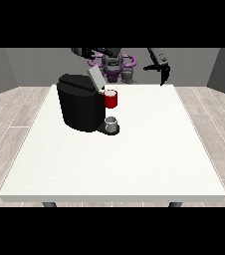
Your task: Insert the coffee pod into the coffee machine and close the lid
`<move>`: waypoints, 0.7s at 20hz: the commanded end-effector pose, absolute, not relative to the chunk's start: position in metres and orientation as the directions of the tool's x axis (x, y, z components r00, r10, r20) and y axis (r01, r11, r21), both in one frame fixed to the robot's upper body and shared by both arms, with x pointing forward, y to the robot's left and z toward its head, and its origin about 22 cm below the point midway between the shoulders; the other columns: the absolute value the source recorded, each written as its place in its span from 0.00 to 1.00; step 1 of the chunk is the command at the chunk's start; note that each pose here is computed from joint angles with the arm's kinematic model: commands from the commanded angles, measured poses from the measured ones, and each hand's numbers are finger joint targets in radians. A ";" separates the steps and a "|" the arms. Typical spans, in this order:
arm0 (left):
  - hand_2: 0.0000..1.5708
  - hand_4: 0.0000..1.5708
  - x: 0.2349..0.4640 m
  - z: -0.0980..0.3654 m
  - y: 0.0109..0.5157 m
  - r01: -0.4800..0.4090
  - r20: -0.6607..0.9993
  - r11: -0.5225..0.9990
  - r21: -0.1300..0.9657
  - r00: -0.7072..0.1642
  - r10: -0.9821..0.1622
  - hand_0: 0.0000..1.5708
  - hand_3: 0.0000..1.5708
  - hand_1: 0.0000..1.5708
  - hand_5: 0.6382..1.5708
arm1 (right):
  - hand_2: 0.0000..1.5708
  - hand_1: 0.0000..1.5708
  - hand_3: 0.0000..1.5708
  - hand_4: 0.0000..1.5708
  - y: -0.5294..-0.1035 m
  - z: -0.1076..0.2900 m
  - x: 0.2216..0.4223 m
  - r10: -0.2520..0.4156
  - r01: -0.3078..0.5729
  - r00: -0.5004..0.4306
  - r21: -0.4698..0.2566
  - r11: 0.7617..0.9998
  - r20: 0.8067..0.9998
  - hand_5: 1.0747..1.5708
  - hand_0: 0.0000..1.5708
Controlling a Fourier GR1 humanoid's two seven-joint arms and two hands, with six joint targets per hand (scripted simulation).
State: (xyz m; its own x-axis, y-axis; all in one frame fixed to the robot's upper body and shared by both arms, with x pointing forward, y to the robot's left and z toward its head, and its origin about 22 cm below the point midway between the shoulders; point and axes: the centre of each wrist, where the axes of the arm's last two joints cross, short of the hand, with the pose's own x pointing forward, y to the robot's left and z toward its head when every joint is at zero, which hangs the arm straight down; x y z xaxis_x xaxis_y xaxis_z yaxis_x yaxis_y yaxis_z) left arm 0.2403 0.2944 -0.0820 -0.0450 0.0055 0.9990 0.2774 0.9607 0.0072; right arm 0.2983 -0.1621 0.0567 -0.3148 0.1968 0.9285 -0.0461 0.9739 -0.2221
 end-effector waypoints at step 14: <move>0.00 0.18 0.246 -0.071 0.298 0.250 0.988 0.968 0.038 -0.153 0.000 0.00 0.00 0.00 1.00 | 0.00 0.00 0.00 0.29 -0.197 0.071 0.366 0.198 0.044 -0.323 -0.194 0.980 0.926 1.00 0.00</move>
State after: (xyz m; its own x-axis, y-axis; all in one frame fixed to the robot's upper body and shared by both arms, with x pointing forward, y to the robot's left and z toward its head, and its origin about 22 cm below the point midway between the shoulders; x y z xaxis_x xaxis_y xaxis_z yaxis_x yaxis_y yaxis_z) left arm 0.2466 0.2994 -0.0650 -0.1371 0.0108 0.9905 0.2681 0.9630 0.0266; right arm 0.3555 -0.1892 0.0675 -0.3156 0.2133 0.9246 0.0532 0.9768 -0.2072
